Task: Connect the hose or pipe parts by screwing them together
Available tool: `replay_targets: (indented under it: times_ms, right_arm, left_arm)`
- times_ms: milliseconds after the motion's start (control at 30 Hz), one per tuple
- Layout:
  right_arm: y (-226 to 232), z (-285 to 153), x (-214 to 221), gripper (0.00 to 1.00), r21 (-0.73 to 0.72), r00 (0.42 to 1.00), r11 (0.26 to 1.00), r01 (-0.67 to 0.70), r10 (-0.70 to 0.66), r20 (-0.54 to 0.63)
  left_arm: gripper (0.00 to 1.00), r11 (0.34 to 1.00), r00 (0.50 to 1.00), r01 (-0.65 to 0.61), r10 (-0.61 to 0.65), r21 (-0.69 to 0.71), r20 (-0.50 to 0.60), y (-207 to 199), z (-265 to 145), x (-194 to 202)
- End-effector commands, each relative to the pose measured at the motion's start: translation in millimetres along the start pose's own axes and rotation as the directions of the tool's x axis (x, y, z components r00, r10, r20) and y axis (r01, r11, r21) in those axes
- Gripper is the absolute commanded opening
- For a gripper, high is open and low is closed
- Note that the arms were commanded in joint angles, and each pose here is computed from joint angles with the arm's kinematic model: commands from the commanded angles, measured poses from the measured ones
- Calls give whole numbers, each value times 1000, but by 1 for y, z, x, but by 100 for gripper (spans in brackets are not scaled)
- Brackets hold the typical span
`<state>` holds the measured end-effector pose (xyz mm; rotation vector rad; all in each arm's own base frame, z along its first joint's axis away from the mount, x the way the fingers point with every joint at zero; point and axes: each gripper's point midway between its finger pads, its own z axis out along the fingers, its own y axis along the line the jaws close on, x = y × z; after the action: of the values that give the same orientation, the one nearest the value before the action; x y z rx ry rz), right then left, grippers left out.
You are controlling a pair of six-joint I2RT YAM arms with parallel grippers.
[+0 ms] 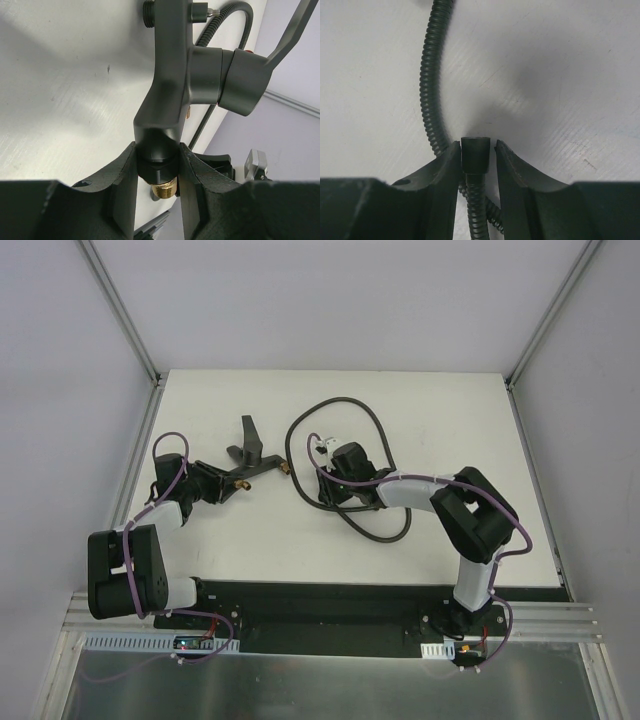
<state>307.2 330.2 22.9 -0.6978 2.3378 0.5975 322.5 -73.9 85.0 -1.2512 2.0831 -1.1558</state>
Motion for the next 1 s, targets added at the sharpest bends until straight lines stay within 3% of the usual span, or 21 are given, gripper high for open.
replay_targets:
  times_ms: [0,400,500,667,867,967]
  right_arm:
    - [-4,-6,9,38,17,1000,1000,-26,27,-15]
    - [-6,-12,15,36,32,1000,999,-31,31,-3]
    - [-5,-10,14,31,26,999,999,-35,35,3]
    - [-5,-18,2,3,33,998,999,-6,4,62]
    - [13,-52,-38,1,7,968,990,143,-142,205]
    - [24,-60,-44,1,25,946,970,241,-241,219]
  left_arm:
    - [0,996,1000,-27,28,80,-9,-18,-3,-1]
    - [0,996,1000,-23,24,83,-7,-20,-3,-2]
    - [0,996,1000,-23,24,81,-8,-18,-3,-1]
    - [0,997,1000,-22,22,75,1,-15,-4,-1]
    - [0,993,997,-76,75,95,20,-20,-7,4]
    - [0,987,991,-131,127,96,41,-23,-8,12]
